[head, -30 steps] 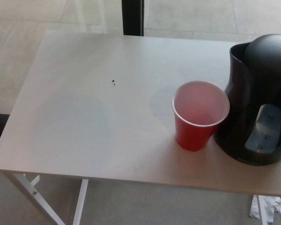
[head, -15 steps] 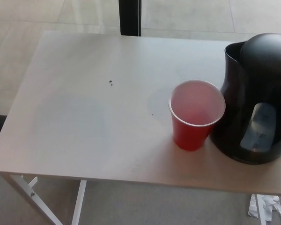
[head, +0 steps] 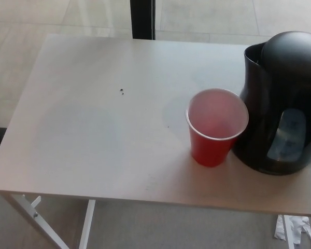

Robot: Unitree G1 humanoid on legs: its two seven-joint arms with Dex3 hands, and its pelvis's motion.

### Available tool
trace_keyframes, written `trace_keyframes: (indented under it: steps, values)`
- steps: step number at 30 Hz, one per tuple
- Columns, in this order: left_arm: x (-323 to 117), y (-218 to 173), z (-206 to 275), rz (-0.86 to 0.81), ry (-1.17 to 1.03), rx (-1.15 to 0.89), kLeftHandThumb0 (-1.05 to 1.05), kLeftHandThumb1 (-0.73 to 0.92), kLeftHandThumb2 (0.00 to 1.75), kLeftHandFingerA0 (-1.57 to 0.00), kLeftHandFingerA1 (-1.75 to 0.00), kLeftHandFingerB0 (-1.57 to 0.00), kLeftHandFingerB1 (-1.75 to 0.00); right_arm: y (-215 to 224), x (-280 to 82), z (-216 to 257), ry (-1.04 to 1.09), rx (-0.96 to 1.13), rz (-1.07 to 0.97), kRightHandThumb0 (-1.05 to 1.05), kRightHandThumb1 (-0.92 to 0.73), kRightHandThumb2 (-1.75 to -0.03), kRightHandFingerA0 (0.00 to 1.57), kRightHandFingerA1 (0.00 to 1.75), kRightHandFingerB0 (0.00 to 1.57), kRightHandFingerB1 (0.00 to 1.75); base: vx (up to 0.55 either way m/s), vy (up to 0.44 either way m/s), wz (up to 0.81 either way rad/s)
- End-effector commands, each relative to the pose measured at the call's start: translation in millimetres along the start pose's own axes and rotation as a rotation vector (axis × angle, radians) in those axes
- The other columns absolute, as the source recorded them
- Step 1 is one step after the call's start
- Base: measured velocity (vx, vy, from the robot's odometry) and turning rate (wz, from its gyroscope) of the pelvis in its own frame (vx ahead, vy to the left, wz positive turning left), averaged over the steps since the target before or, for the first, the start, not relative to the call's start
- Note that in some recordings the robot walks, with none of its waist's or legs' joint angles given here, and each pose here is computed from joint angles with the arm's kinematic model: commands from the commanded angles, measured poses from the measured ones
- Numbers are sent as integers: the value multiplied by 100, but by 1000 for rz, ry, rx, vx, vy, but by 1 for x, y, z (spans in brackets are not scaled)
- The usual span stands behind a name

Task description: The robot uses its right hand to lift up a kettle kept on the middle of the desk by its handle and tilt it into a glass kept next to it to pour out water

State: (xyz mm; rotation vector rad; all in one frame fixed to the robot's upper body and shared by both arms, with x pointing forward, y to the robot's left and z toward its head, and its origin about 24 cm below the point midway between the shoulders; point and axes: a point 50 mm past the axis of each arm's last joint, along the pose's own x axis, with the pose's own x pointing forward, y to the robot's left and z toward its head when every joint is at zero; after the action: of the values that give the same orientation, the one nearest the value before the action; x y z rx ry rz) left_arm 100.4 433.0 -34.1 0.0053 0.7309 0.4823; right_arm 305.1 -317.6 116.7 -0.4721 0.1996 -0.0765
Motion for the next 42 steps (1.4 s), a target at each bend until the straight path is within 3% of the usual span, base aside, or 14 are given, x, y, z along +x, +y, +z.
trace_keyframes:
  steps: [1,3,7,12,13,14,15,22,23,25,26,36,41,42]
  values:
    - [-1,2,3,0,-22,36,-79,81,64,-51,-57,-37,-52,-1,0,7,-99,-28,-100,-10,-69,-91,92,172,92,75,0,0,0]
    - [-1,2,4,-2,-20,51,-77,85,65,-48,-56,-36,-52,-1,0,7,-131,-67,-117,-2,-46,-134,89,164,92,138,0,0,0]
    - [0,3,6,-3,-8,57,-78,88,66,-49,-55,-36,-51,-2,-1,7,-189,-143,-164,-12,-47,-126,85,175,80,156,0,0,0]
    - [0,3,5,14,5,53,-79,91,67,-51,-53,-38,-48,-4,-2,6,-204,-215,-206,-15,-44,-129,88,175,78,158,0,0,0]
    - [0,3,5,9,3,47,-78,73,110,-44,-61,-32,-57,-5,-3,7,-219,-223,-214,-13,-43,-131,89,175,78,160,0,0,0]
    - [0,3,5,6,1,45,-78,73,110,-44,-61,-32,-57,-5,-4,7,-225,-227,-217,-13,-43,-131,89,175,78,160,0,0,0]
    - [0,3,5,6,3,36,-80,92,67,-51,-54,-37,-49,-5,-4,7,-227,-224,-217,-14,-42,-133,88,175,77,161,0,0,0]
    - [-1,5,4,9,-2,27,-81,92,68,-49,-55,-36,-51,-8,-7,20,-301,-211,-273,-14,-50,-121,85,175,77,159,0,0,0]
    - [-2,6,4,11,-3,27,-81,92,69,-49,-55,-36,-51,-8,-7,23,-326,-199,-275,-14,-48,-118,117,140,101,127,0,0,0]
    - [-2,7,5,19,-4,29,-81,92,68,-50,-54,-37,-50,-8,-7,27,-367,-169,-281,-10,-47,-118,116,140,100,127,0,0,0]
    - [-2,7,5,19,-4,32,-82,92,70,-51,-55,-37,-50,-8,-7,28,-371,-166,-278,-10,-50,-122,84,173,77,158,0,0,0]
    - [-4,10,5,19,-5,19,-83,92,68,-51,-58,-38,-53,-12,-6,63,-491,-207,-237,-5,-46,-123,93,159,82,150,0,0,0]
    - [-3,10,7,21,-5,28,-83,92,70,-48,-56,-36,-51,-13,-4,77,-532,-224,-219,-11,-46,-125,84,174,74,158,0,0,0]
    - [-3,10,7,21,-6,31,-84,92,70,-50,-56,-37,-51,-13,-4,78,-550,-220,-214,-16,-48,-118,117,141,97,128,0,0,0]
